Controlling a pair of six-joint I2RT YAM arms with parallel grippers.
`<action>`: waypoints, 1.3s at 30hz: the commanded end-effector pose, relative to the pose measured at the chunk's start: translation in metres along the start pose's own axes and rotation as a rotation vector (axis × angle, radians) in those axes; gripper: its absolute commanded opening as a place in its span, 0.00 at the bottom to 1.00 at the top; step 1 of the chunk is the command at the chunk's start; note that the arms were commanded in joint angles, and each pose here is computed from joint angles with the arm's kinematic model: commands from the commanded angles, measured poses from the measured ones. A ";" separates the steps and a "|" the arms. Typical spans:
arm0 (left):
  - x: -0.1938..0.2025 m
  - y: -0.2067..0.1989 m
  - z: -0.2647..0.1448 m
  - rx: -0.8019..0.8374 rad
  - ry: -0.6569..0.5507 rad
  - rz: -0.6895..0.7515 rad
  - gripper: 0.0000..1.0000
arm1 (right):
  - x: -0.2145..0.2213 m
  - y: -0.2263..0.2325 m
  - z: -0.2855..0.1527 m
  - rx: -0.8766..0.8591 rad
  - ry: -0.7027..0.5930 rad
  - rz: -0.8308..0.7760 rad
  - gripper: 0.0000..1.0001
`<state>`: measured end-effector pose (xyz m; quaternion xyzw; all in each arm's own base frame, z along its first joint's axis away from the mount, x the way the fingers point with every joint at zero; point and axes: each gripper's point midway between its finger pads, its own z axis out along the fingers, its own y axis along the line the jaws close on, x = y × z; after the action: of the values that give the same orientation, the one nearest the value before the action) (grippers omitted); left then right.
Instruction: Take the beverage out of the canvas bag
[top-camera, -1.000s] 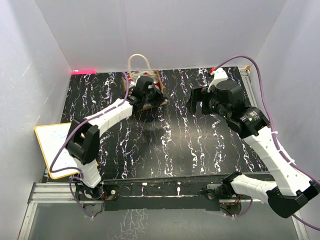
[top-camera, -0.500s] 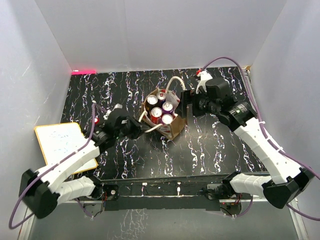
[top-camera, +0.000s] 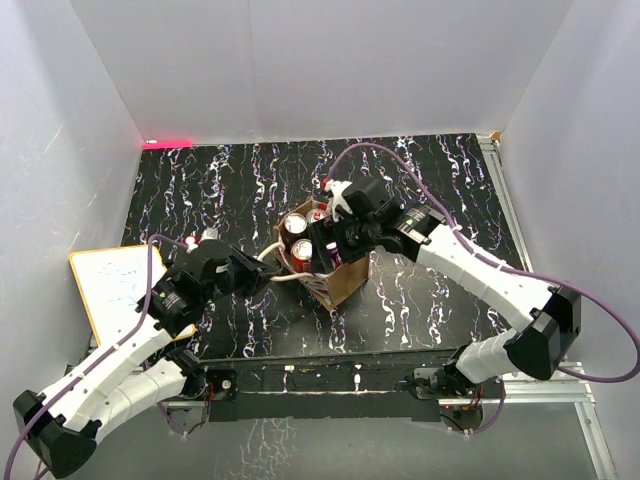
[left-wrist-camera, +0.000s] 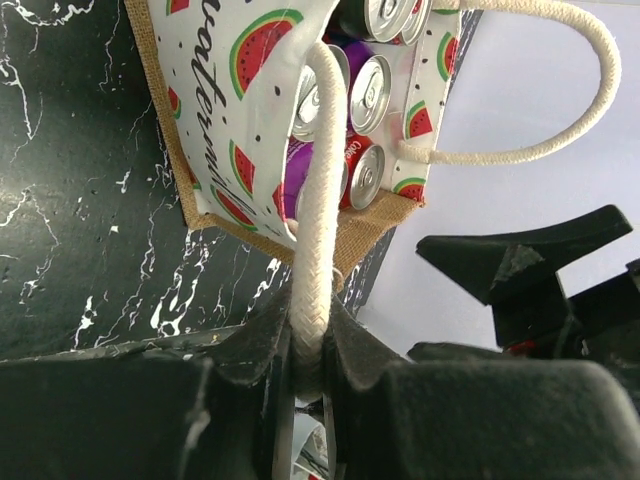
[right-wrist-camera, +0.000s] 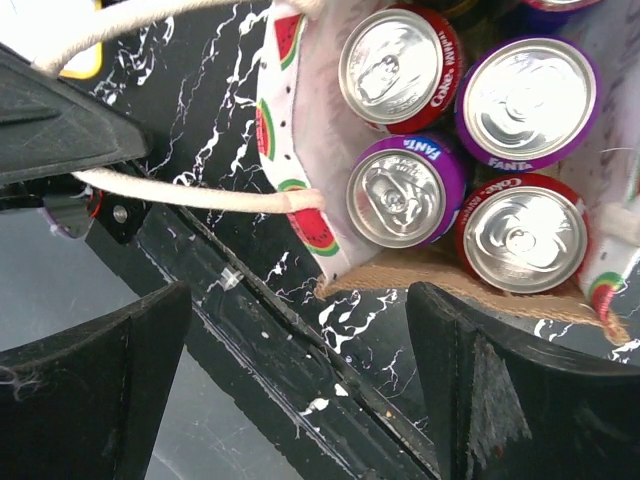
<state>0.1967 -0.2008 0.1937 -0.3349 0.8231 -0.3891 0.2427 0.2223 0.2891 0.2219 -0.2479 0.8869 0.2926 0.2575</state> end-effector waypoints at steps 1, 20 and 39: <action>0.004 -0.001 0.011 0.000 0.014 -0.037 0.09 | -0.029 0.007 0.003 0.051 -0.085 -0.045 0.90; 0.011 0.021 0.011 -0.063 0.052 0.053 0.06 | -0.074 -0.044 0.048 0.377 -0.153 -0.048 0.79; 0.009 0.027 0.004 -0.245 0.170 0.276 0.00 | -0.115 -0.029 0.105 0.279 -0.175 -0.213 0.71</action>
<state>0.1913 -0.2093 0.1670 -0.2404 0.8981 -0.3128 0.1942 0.3357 0.3508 0.1819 -0.2507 0.8904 0.1552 0.3468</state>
